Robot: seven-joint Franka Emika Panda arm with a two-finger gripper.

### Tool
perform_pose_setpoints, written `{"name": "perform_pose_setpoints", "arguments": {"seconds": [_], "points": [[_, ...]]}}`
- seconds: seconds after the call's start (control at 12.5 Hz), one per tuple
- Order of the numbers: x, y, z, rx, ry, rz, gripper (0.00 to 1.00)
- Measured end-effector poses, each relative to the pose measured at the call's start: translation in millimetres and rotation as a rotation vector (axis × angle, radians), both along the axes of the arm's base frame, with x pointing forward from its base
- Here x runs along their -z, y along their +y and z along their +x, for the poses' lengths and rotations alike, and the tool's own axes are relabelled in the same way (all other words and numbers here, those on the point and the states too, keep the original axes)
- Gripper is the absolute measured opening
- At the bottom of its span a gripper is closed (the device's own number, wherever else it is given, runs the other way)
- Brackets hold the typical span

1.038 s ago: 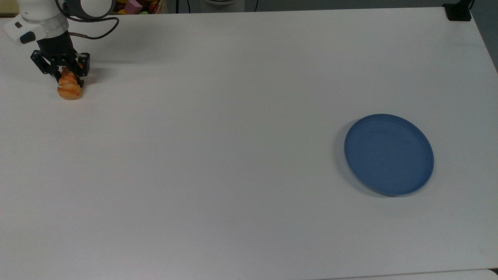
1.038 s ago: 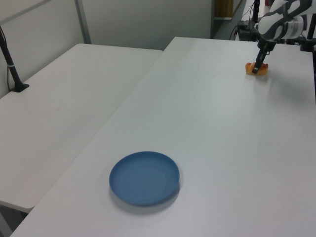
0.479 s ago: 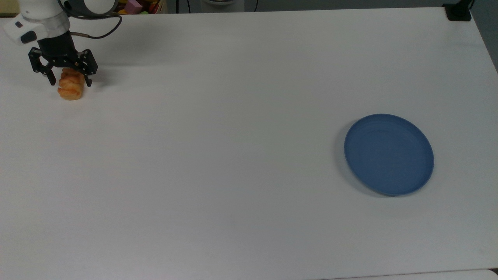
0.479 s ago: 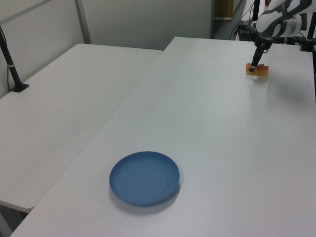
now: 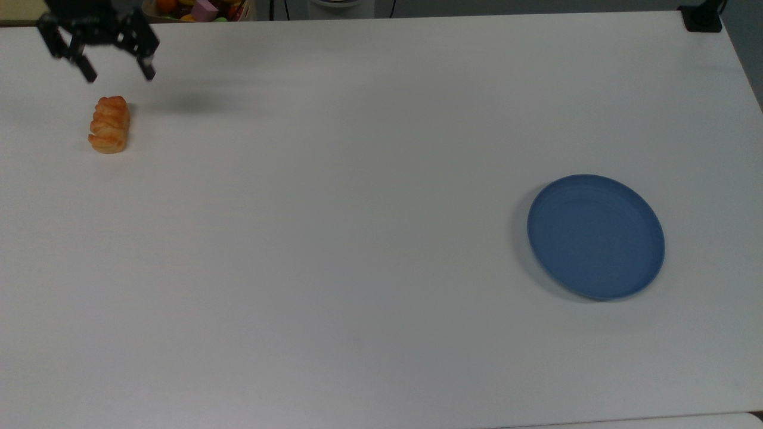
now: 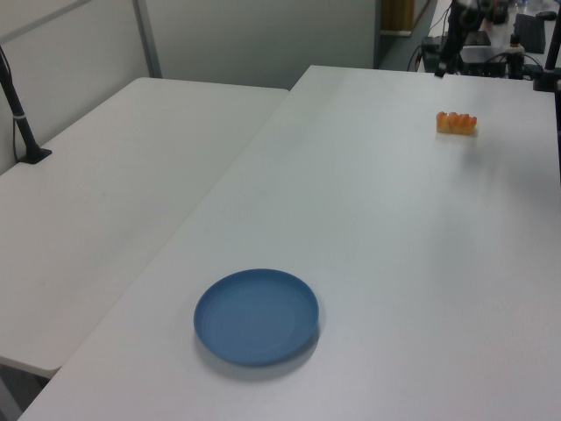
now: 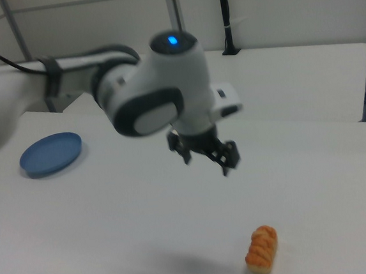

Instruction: Put the bread on the table

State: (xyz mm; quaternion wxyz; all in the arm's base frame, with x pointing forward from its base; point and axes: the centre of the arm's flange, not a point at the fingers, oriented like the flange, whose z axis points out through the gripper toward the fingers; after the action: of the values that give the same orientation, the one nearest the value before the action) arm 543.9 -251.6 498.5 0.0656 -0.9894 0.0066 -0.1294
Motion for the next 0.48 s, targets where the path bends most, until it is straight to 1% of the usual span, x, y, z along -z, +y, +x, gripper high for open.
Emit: {"name": "perform_pose_setpoints", "arguments": {"seconds": [0.24, 0.4, 0.48], "points": [[-60.1, 52.6, -13.1, 0.032, 0.053, 0.081, 1.0], [-91.4, 88.0, -21.4, 0.037, 0.096, 0.122, 1.0], [-108.3, 113.5, -25.4, 0.052, 0.13, 0.142, 1.0]]}}
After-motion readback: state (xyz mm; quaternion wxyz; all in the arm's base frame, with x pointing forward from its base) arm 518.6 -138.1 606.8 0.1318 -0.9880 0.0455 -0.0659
